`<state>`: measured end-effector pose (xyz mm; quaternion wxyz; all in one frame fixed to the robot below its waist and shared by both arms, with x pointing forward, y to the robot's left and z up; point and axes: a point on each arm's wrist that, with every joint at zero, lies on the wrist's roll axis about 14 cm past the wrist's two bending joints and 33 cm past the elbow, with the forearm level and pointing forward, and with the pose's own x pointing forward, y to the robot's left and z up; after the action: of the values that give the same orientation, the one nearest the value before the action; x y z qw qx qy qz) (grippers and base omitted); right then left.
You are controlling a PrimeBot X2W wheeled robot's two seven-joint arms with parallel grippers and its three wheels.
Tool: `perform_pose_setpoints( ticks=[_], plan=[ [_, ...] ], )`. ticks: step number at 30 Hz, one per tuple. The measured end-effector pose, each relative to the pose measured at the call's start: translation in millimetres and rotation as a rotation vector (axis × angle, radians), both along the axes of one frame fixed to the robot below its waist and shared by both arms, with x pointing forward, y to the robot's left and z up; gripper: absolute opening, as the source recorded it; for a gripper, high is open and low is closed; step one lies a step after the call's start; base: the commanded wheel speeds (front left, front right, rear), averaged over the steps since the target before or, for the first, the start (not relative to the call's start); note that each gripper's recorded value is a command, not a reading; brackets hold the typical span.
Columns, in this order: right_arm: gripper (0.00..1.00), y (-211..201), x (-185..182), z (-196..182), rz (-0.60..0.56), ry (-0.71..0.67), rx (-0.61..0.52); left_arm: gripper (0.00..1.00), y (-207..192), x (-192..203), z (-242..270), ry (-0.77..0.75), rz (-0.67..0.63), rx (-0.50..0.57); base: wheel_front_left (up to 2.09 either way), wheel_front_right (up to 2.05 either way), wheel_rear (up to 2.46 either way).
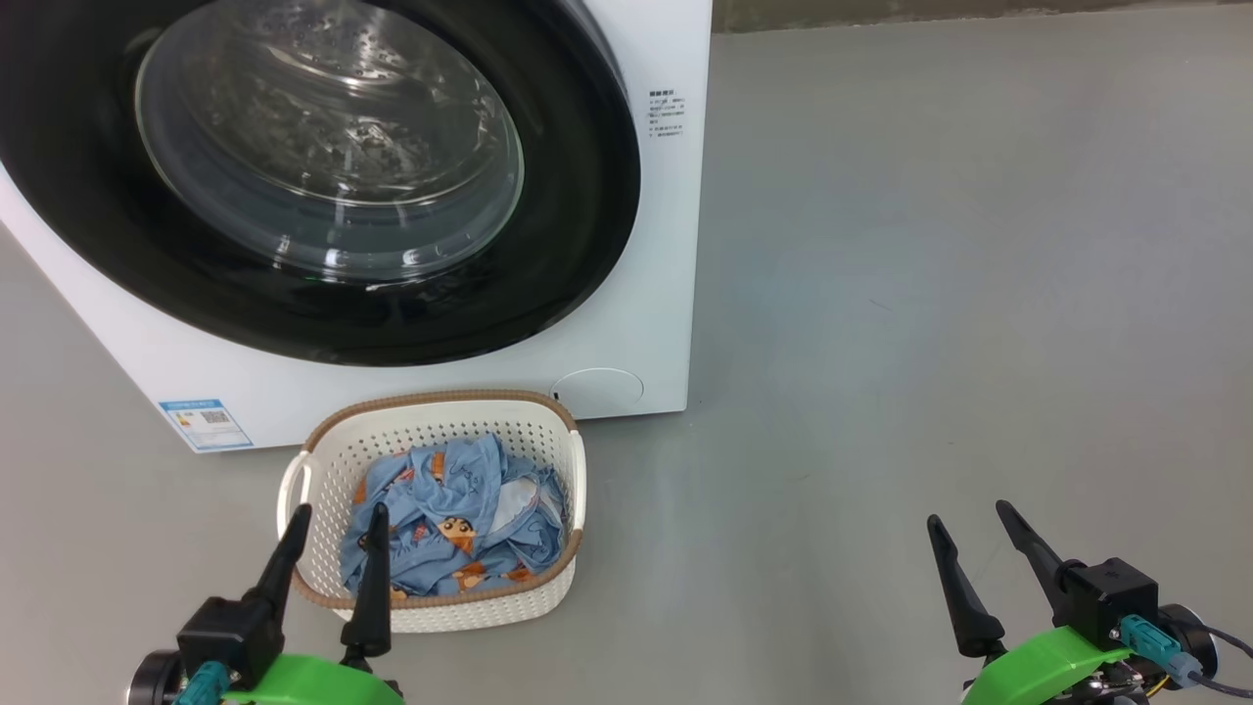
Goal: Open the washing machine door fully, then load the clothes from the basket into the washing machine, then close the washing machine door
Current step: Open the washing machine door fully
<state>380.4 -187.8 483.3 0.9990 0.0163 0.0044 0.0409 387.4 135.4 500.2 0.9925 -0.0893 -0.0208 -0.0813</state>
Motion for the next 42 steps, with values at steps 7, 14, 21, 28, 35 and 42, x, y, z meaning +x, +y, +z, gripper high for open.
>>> perform_pose_setpoints(
  ticks=[7, 14, 21, 28, 35, 42],
  plan=[
    [0.0, 1, 1, 0, 0.004, 0.001, 0.0, 1.0, 1, 0, 0, -0.002, 0.003, 0.001, 0.0, 0.0, 0.0],
    [0.0, 4, 2, -2, 0.011, 0.005, 0.007, 1.0, 3, 1, 4, -0.014, 0.014, 0.001, 0.0, 0.0, 0.0],
    [0.0, 6, 3, -3, 0.019, 0.009, 0.007, 1.0, 4, 2, 3, -0.01, 0.018, 0.001, 0.0, 0.0, 0.0],
    [0.0, 7, 14, -1, 0.017, 0.005, 0.047, 1.0, 6, 4, 0, -0.005, 0.022, 0.0, 0.0, 0.0, 0.0],
    [0.0, 4, 39, -5, -0.052, 0.052, 0.337, 1.0, 7, 16, 4, -0.019, 0.024, -0.001, 0.0, 0.0, 0.0],
    [0.0, -1, 83, -9, -0.107, 0.131, 0.792, 1.0, 4, 34, 1, -0.017, 0.013, 0.004, 0.0, 0.0, 0.0]
  ],
)
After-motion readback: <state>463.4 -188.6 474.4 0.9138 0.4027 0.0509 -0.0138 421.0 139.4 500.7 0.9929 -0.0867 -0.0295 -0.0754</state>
